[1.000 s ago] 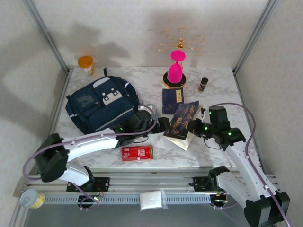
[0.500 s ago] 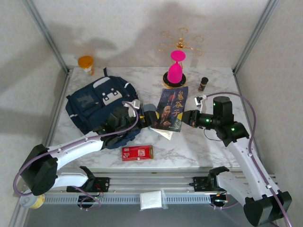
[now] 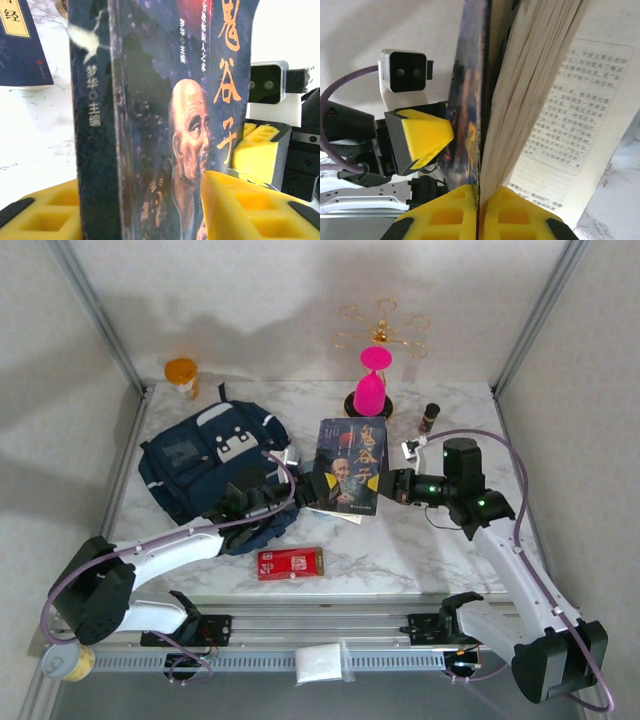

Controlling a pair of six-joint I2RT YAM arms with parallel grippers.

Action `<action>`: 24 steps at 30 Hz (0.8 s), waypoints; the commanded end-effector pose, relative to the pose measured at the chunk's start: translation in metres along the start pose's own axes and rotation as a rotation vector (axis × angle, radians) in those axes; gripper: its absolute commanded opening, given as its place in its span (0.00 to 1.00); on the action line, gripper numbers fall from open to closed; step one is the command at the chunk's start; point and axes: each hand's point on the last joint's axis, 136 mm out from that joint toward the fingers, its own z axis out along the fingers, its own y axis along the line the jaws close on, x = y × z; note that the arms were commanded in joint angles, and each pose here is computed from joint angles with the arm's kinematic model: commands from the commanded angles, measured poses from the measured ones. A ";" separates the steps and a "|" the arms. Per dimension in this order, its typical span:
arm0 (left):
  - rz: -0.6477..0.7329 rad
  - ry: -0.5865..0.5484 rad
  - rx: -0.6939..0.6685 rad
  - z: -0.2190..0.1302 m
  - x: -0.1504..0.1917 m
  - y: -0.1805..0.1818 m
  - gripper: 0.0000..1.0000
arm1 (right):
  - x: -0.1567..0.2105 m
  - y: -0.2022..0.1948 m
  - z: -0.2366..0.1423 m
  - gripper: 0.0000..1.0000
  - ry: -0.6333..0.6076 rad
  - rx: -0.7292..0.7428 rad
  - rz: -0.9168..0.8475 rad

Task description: Pack the student bag

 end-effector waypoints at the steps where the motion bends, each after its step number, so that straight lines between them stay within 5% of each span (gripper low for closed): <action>1: 0.039 -0.003 0.138 -0.002 -0.004 -0.037 0.35 | -0.004 0.004 0.002 0.00 -0.005 -0.022 -0.059; 4: 0.028 -0.005 0.139 0.000 -0.005 -0.037 0.23 | -0.005 0.001 0.002 0.04 -0.006 -0.009 -0.064; 6: 0.019 -0.010 0.140 0.001 -0.006 -0.037 0.15 | -0.004 -0.002 0.002 0.15 -0.007 0.002 -0.065; 10: 0.005 -0.019 0.150 0.005 -0.012 -0.041 0.06 | -0.004 -0.014 -0.001 0.50 -0.020 0.051 -0.047; 14: -0.015 -0.026 0.182 0.009 -0.016 -0.048 0.00 | -0.003 -0.032 -0.009 0.97 -0.044 0.090 0.026; 24: -0.055 -0.038 0.330 0.007 -0.020 -0.081 0.00 | -0.001 -0.028 0.014 0.99 -0.015 -0.158 0.104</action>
